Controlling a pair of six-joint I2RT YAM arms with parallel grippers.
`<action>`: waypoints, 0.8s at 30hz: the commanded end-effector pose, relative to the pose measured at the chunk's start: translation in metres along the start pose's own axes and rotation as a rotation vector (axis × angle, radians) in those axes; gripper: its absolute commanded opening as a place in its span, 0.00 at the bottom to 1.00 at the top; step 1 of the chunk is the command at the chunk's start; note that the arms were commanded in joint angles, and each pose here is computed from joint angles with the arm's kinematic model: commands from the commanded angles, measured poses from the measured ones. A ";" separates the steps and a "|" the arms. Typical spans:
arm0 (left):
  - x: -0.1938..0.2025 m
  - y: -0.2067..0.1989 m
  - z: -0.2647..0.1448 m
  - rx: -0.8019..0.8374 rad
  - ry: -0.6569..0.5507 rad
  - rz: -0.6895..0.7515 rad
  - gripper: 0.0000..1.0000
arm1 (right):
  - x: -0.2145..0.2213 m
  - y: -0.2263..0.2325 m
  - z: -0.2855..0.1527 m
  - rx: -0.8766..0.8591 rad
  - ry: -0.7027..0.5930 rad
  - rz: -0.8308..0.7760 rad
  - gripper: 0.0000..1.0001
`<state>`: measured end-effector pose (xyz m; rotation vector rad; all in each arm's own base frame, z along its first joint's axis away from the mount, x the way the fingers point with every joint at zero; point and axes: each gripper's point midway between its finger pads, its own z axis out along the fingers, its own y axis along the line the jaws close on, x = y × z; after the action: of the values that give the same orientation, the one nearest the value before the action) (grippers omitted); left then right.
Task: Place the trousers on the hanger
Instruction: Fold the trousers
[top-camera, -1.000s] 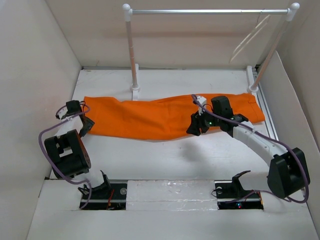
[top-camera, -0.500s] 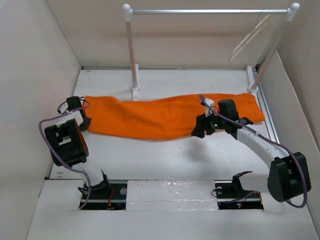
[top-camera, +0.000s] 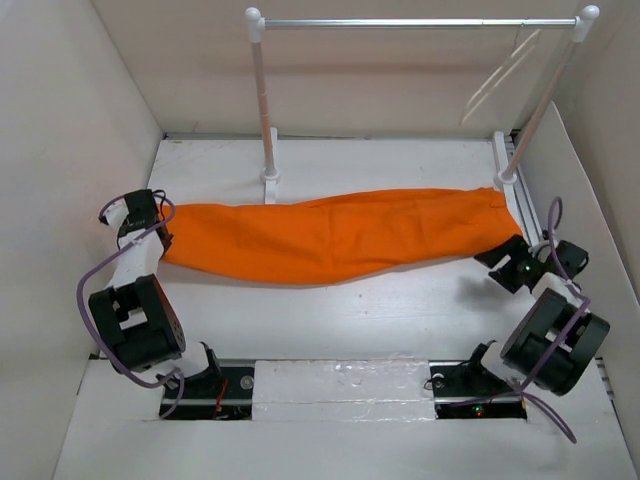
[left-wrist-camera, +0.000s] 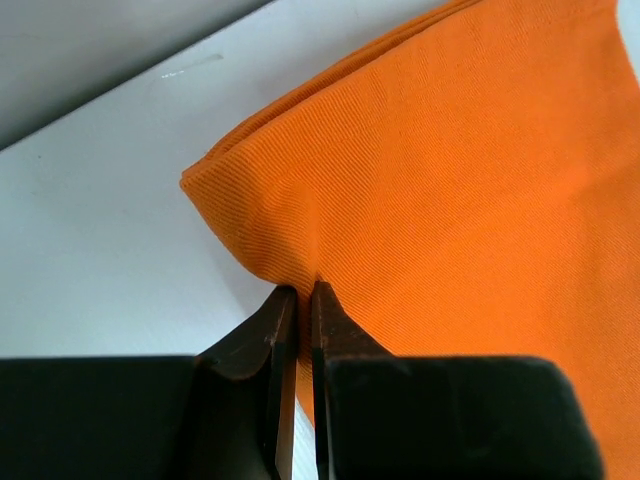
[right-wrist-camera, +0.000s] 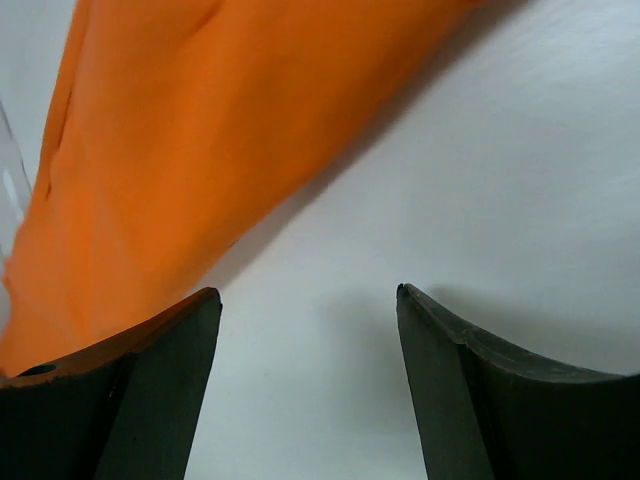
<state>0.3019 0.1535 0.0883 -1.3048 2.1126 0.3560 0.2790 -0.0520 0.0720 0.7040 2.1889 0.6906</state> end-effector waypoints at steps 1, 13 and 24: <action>0.011 0.005 0.006 -0.032 0.027 -0.015 0.00 | -0.028 -0.029 0.002 0.004 -0.153 0.194 0.76; 0.011 -0.007 0.016 -0.026 0.044 -0.012 0.00 | -0.077 -0.073 0.053 0.089 -0.307 0.368 0.79; -0.009 0.010 0.026 -0.166 0.011 0.029 0.00 | -0.110 -0.093 0.022 0.141 -0.377 0.334 0.00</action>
<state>0.3042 0.1583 0.0593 -1.3692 2.1957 0.4302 0.3421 -0.1508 0.0310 1.2173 1.8599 0.6058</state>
